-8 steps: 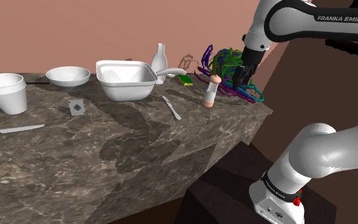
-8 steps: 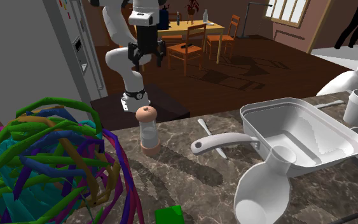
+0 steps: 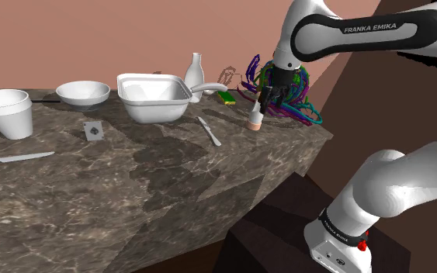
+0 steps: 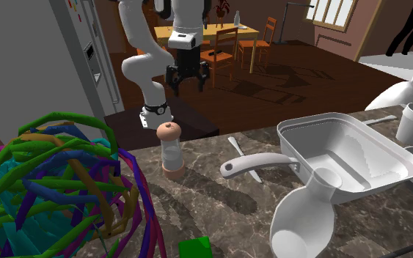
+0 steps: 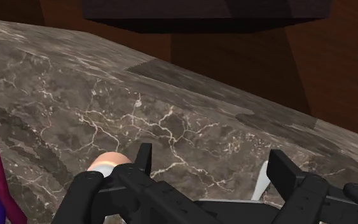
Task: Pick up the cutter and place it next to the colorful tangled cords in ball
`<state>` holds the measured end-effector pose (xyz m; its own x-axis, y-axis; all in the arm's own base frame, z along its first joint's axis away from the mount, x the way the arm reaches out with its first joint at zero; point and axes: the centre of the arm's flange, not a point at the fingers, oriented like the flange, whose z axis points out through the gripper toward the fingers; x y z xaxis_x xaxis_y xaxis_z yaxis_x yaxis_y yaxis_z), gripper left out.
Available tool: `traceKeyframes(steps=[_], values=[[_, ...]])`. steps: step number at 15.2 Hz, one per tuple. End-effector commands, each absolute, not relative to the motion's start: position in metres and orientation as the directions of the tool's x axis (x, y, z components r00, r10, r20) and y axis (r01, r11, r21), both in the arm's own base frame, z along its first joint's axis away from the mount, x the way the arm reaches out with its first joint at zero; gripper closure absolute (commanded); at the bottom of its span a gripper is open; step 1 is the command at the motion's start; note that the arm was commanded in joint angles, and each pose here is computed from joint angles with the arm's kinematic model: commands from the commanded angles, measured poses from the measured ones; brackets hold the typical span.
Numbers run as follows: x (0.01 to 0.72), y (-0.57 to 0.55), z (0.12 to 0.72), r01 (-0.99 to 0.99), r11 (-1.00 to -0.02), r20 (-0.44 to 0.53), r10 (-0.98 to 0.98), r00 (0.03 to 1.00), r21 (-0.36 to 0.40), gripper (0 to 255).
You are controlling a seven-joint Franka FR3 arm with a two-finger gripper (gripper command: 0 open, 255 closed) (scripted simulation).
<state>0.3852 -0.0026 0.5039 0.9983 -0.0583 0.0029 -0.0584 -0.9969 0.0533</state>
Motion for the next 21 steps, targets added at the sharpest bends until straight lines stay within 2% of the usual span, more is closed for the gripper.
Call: traceKeyframes(steps=[1, 21], values=[[0.406, 0.005, 0.490, -0.083, -0.996, 0.004, -0.083, 0.997, 0.045, 0], [0.605, 0.066, 0.362, -0.292, -0.956, -0.005, -0.292, 0.956, -0.022, 0]])
